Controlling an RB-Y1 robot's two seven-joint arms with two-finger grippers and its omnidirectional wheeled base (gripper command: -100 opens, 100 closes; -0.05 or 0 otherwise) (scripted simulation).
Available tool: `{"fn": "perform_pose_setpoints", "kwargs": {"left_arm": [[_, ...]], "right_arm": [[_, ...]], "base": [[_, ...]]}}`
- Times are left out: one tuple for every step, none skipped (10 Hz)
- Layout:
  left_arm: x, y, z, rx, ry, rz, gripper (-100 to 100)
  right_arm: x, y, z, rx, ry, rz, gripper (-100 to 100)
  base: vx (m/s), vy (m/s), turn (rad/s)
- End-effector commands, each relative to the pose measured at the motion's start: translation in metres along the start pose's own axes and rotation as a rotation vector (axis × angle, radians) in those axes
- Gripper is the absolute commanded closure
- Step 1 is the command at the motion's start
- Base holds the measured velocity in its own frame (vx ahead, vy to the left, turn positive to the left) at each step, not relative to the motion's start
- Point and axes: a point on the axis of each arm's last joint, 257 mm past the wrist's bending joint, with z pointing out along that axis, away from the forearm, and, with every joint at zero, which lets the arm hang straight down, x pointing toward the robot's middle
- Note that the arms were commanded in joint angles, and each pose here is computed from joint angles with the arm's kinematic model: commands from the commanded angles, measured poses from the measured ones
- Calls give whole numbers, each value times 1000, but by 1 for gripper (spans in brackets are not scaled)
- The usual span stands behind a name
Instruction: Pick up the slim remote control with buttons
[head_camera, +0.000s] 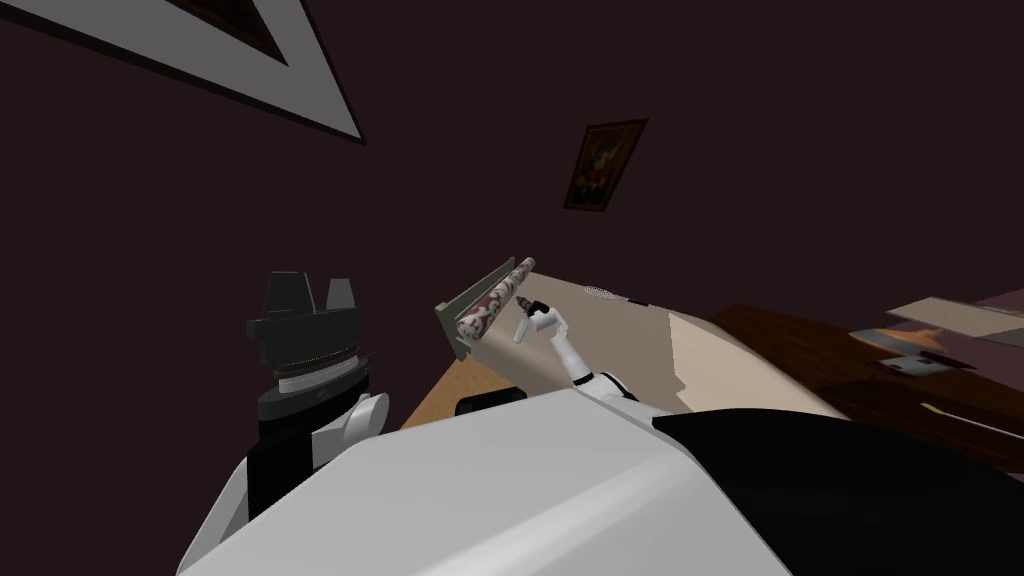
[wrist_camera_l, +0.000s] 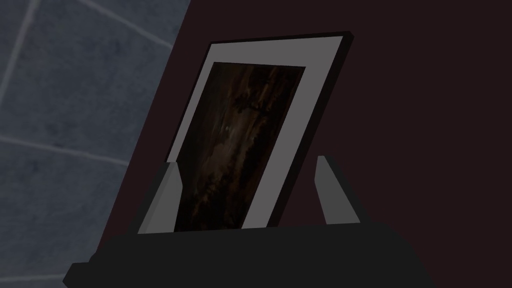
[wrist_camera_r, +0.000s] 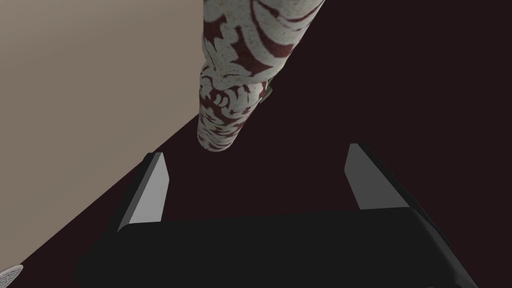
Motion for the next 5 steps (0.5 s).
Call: {"fn": "perform_pose_setpoints", "kwargs": {"left_arm": [[0, 0, 0, 0, 0, 0, 0], [0, 0, 0, 0, 0, 0, 0], [0, 0, 0, 0, 0, 0, 0], [0, 0, 0, 0, 0, 0, 0], [0, 0, 0, 0, 0, 0, 0]], "right_arm": [[8, -14, 7, 45, 31, -9, -100], [10, -10, 12, 65, 61, -29, -100], [17, -26, 15, 100, 78, -26, -100], [21, -27, 20, 125, 109, -42, -100], [28, -42, 22, 162, 128, -39, -100]], "base": [[19, -20, 79], [23, -29, 95], [24, -26, 53], [24, -32, 115], [22, -25, 63]]}}
